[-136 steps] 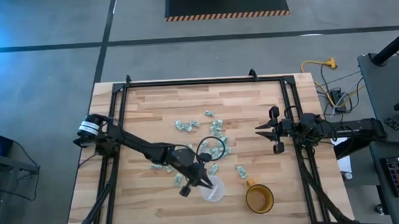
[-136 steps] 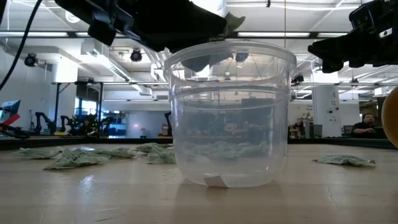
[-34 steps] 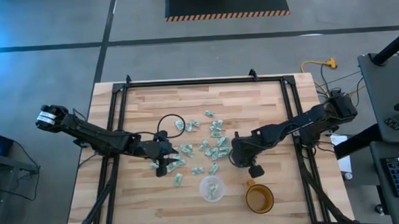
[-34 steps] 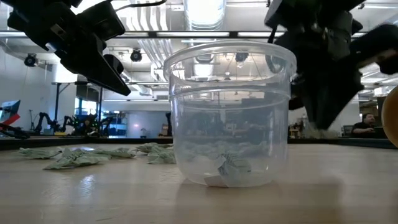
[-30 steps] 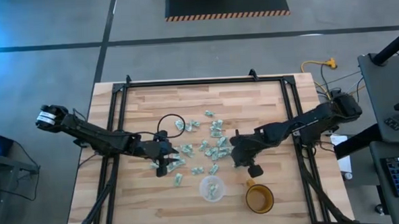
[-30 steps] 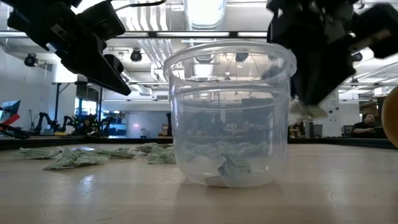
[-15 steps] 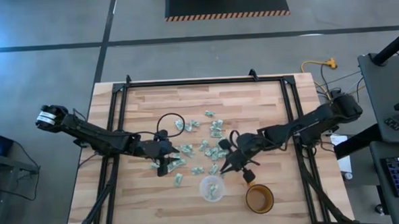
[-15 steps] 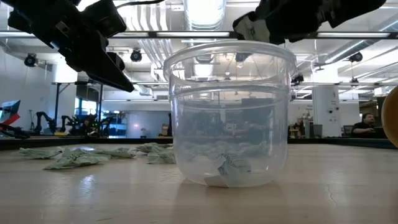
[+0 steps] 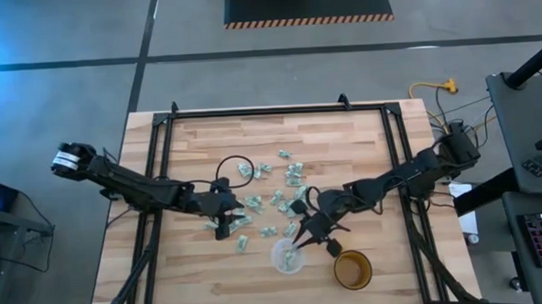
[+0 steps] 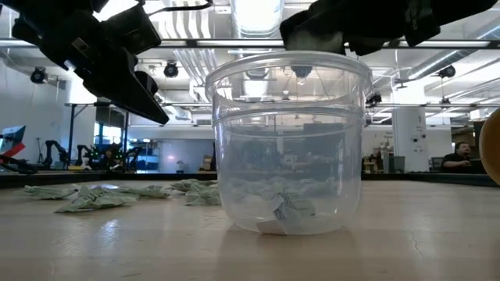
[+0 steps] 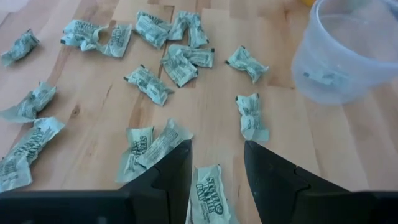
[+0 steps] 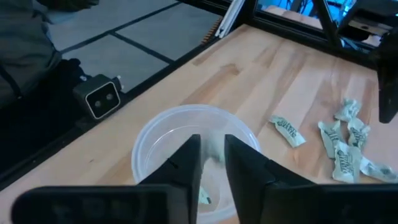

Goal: Pick and place Stevia / Truvia into bins
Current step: Put the stevia packet into the transparent bin

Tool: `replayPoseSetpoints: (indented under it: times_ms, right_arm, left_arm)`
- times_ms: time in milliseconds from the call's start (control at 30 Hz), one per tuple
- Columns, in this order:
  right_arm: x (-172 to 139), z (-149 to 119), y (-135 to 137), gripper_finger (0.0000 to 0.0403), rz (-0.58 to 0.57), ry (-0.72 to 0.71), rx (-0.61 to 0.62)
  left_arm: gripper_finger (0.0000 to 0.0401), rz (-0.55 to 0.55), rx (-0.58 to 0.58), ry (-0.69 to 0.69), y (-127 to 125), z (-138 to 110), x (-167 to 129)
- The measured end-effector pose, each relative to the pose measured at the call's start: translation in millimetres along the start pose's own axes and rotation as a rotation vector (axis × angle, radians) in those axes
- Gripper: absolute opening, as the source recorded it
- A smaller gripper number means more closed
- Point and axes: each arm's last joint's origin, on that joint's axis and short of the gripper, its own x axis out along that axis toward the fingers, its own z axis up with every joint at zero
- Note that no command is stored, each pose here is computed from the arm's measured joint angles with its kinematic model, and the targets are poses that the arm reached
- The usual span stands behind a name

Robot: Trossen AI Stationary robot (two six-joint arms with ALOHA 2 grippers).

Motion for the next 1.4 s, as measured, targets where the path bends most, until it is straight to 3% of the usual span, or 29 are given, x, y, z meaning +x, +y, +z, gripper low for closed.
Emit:
replayPoseSetpoints:
  times_ms: [233,433,600,1133,1267,1400]
  right_arm:
    - [5.3,8.5,-4.2,0.0112,-0.018,0.068,0.009]
    - [-11.8,21.9,-7.5,0.0117,-0.192,0.262,0.004]
    - [-19.2,19.7,-7.9,0.0107,-0.277,0.379,0.006]
    - [-21.1,2.7,-4.4,0.0081,-0.266,0.443,0.013]
    - [-21.2,2.1,-4.3,0.0076,-0.266,0.446,0.013]
    - [-22.0,0.4,-4.1,0.0074,-0.262,0.465,0.016]
  left_arm:
    - [0.0129,0.004,-0.019,0.021,-1.1,-3.4,8.2]
    - [0.0129,-0.040,-0.065,0.091,-3.0,-11.0,17.7]
    - [0.0129,-0.009,-0.053,0.151,-2.6,-20.3,29.4]
    - [0.0128,0.052,0.031,0.271,-5.2,-32.8,63.7]
    - [0.0100,0.040,0.054,0.267,-6.2,-28.6,62.3]
    - [0.0039,0.024,0.097,0.203,-8.8,-13.7,57.2]
